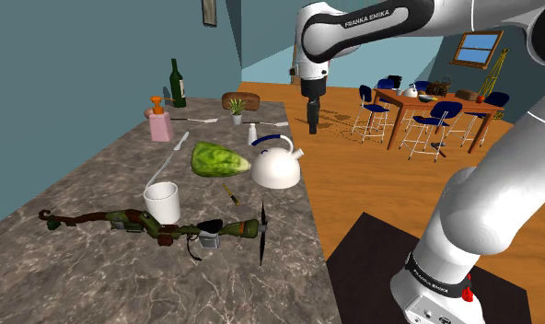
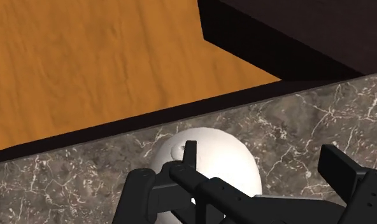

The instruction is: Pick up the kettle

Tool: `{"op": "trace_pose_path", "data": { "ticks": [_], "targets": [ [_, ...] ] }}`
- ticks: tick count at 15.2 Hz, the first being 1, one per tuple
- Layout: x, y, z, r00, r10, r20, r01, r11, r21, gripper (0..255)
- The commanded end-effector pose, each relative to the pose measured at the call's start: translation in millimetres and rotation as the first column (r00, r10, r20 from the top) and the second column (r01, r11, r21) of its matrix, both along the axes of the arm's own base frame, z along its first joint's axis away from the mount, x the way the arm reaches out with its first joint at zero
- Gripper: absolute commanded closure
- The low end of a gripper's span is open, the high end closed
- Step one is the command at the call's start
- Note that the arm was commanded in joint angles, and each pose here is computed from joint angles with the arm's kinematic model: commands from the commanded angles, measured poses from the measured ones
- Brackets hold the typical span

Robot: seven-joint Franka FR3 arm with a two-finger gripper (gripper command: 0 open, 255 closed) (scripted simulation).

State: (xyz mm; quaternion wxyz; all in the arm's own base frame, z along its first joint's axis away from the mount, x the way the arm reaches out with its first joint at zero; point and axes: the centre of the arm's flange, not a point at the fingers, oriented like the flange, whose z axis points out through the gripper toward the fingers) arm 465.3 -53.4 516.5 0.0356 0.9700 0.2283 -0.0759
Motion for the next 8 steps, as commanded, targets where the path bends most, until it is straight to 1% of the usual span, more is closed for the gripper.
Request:
{"op": "trace_pose_path", "data": {
  "ticks": [1,4,7,8],
  "targets": [
    [22.8,-6.8,-15.5,0.998,0.053,-0.019,-0.053,0.999,-0.001,0],
    [57.8,-11.8,-38.4,0.991,0.127,-0.047,-0.128,0.992,0.0,0],
    [92.4,-14.2,-62.2,0.977,0.201,-0.075,-0.202,0.979,0.003,0],
    [97.5,-14.4,-65.8,0.974,0.212,-0.079,-0.213,0.977,0.004,0]
  ]
}}
